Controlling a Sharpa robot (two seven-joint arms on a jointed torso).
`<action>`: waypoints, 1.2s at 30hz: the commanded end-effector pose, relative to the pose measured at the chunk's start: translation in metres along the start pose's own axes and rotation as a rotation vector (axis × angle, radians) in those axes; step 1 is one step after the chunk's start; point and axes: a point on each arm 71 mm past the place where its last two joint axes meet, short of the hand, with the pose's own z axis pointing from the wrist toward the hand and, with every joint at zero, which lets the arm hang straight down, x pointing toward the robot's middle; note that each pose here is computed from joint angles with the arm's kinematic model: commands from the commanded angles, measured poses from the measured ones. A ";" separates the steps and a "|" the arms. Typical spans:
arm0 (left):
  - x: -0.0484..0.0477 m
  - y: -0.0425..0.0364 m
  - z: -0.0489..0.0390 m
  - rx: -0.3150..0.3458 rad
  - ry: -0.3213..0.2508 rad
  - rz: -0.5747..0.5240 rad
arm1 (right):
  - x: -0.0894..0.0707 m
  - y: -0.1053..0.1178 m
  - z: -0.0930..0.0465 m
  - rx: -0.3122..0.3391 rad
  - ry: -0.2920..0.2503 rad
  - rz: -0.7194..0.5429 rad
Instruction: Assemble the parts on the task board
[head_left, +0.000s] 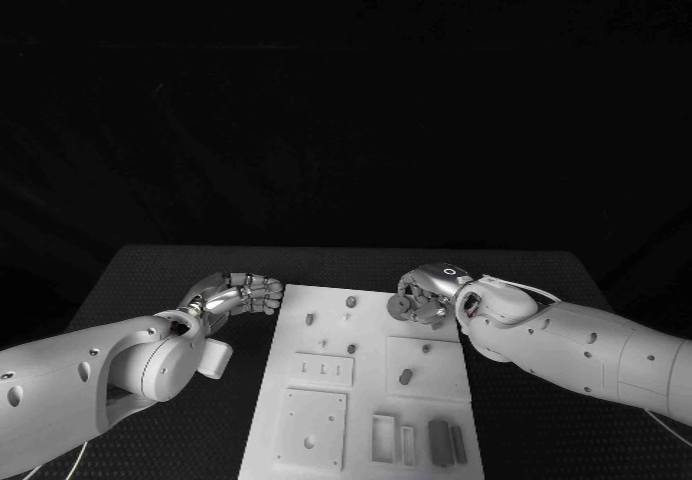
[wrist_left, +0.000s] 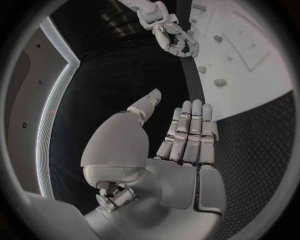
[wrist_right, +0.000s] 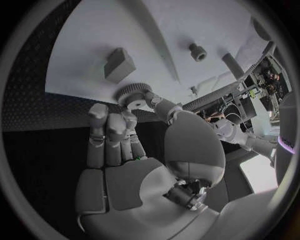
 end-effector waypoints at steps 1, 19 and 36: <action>0.0023 -0.0016 0.0001 0.009 0.016 0.003 | 0.011 0.003 -0.002 -0.002 0.054 -0.034; 0.0022 -0.0014 -0.0002 0.007 0.015 0.003 | 0.014 0.004 -0.003 -0.009 0.062 -0.081; 0.0025 -0.0019 -0.0003 0.009 0.011 0.004 | 0.004 0.011 -0.007 0.000 -0.048 -0.110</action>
